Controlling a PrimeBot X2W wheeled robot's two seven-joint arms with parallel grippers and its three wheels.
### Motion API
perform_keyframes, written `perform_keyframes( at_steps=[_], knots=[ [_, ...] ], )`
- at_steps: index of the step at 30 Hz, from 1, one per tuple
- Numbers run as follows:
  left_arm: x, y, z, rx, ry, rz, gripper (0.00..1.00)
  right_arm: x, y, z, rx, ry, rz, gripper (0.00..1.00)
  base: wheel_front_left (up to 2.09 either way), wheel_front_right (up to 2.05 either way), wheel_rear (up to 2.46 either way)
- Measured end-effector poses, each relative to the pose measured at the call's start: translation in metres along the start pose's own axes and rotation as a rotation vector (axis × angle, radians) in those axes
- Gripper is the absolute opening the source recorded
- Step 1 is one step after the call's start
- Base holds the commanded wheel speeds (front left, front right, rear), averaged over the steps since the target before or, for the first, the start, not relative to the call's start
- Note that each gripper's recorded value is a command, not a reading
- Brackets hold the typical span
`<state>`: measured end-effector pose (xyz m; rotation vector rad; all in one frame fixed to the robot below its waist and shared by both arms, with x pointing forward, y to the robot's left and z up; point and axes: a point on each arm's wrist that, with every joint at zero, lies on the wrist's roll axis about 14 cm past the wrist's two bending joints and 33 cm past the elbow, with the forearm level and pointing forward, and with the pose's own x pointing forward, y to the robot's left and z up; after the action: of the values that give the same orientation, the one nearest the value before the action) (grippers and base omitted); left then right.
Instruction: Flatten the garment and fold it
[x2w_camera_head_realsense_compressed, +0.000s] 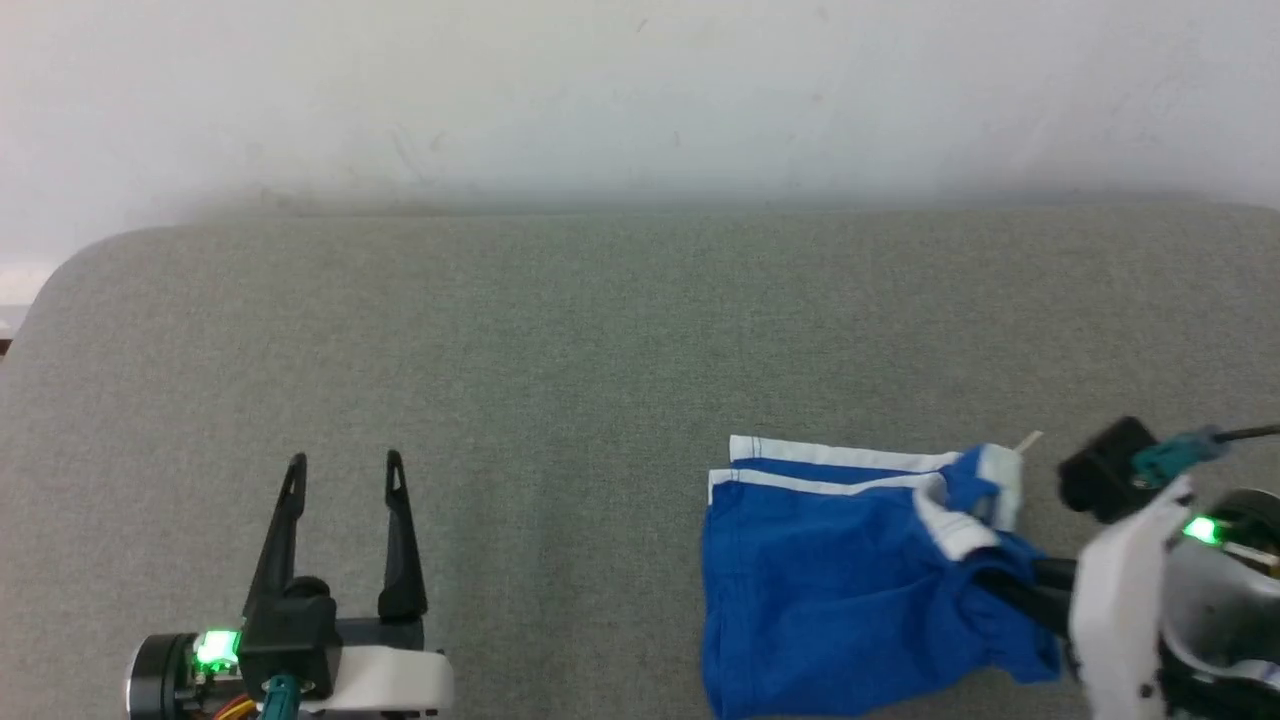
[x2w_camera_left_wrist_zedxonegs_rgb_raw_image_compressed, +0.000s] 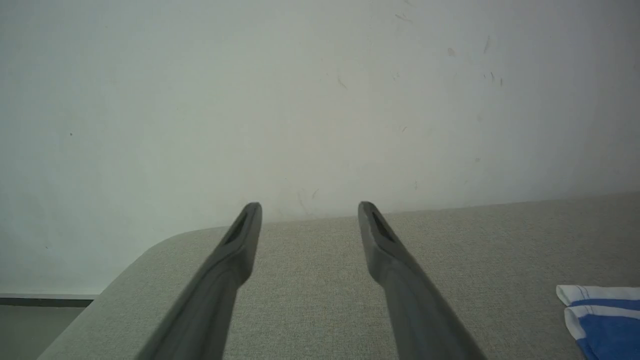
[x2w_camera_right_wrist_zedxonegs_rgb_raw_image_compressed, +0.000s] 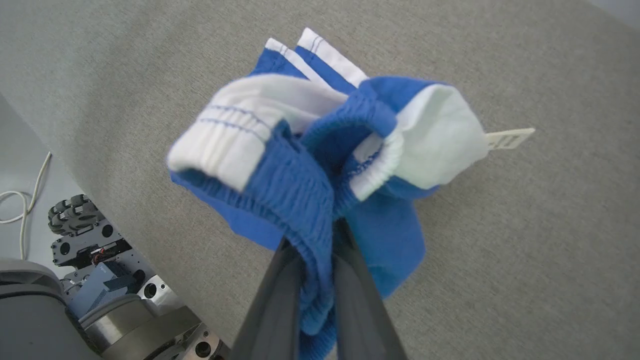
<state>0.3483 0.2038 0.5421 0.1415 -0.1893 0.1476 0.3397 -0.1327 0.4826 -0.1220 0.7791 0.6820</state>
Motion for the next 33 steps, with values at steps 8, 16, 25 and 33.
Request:
perform_keyframes(
  at_steps=[8, 16, 25, 33],
  knots=[
    [0.009, -0.007, -0.009, -0.018, 0.024, 0.000, 1.00, 0.061, 0.044, 0.021, -0.132, 0.059, 0.140, 0.00, 0.00, 0.00, 0.00],
    [0.018, -0.001, -0.014, -0.009, 0.033, 0.031, 1.00, 0.120, 0.036, -0.028, -0.139, 0.262, 0.138, 0.00, 0.00, 0.00, 0.00],
    [0.013, 0.011, -0.011, 0.002, 0.029, 0.063, 1.00, 0.111, 0.038, 0.002, -0.191, 0.068, 0.154, 1.00, 0.00, 0.00, 0.00],
    [0.014, 0.009, 0.000, -0.013, -0.008, 0.051, 1.00, 0.028, -0.012, 0.106, -0.193, -0.426, -0.033, 1.00, 0.00, 0.00, 0.00]
  ],
)
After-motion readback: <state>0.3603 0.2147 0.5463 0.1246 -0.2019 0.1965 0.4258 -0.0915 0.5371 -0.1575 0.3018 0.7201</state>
